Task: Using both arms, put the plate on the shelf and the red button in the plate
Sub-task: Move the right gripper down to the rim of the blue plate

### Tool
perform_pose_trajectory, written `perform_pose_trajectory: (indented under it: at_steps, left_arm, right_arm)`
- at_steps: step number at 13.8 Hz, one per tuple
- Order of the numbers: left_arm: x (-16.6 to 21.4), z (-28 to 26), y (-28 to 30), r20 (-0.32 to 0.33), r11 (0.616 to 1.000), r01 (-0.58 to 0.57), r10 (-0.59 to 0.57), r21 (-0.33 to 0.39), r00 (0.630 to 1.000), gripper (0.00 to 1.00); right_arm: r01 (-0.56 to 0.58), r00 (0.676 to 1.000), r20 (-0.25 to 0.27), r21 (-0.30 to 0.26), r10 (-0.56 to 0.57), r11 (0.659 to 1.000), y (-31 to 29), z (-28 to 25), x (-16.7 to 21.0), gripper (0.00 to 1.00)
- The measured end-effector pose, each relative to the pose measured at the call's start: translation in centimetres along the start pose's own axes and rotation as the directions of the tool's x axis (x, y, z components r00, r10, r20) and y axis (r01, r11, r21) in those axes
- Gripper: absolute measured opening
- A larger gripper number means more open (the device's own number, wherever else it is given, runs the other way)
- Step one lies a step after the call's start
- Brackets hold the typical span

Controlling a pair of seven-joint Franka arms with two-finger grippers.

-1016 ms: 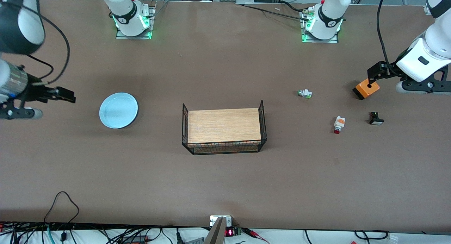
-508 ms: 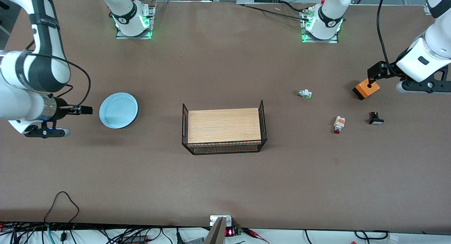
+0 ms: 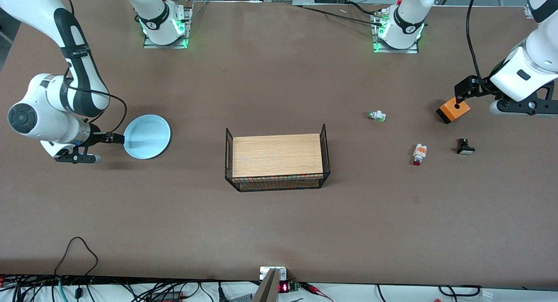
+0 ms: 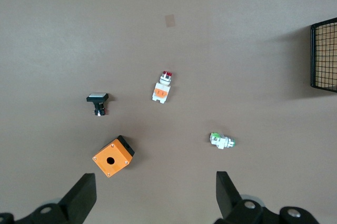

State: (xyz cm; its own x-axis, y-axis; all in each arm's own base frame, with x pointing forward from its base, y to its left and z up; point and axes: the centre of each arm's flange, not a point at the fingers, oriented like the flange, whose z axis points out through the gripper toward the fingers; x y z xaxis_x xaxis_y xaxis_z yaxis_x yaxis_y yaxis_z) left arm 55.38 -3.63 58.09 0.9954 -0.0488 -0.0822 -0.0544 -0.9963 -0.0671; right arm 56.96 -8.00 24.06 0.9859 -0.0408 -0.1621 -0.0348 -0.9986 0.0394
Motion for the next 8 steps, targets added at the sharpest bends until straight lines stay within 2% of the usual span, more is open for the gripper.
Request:
perform_pose_trajectory:
  at_steps: [5,7,8]
  left_arm:
    - [0.0,0.0,0.0,0.000,1.000,0.000,0.000,0.000,1.000,1.00]
    - [0.0,0.0,0.0,0.000,1.000,0.000,0.000,0.000,1.000,1.00]
    - [0.0,0.0,0.0,0.001,1.000,0.000,0.000,0.000,1.000,1.00]
  right_arm:
    - [0.007,1.000,-0.014,0.000,-0.007,1.000,-0.5,3.7,-1.9,1.00]
    - [0.015,1.000,0.001,0.001,-0.015,1.000,-0.6,5.0,-2.6,0.96]
    - [0.031,0.999,0.010,0.002,-0.031,1.000,-0.6,5.4,-2.9,0.86]
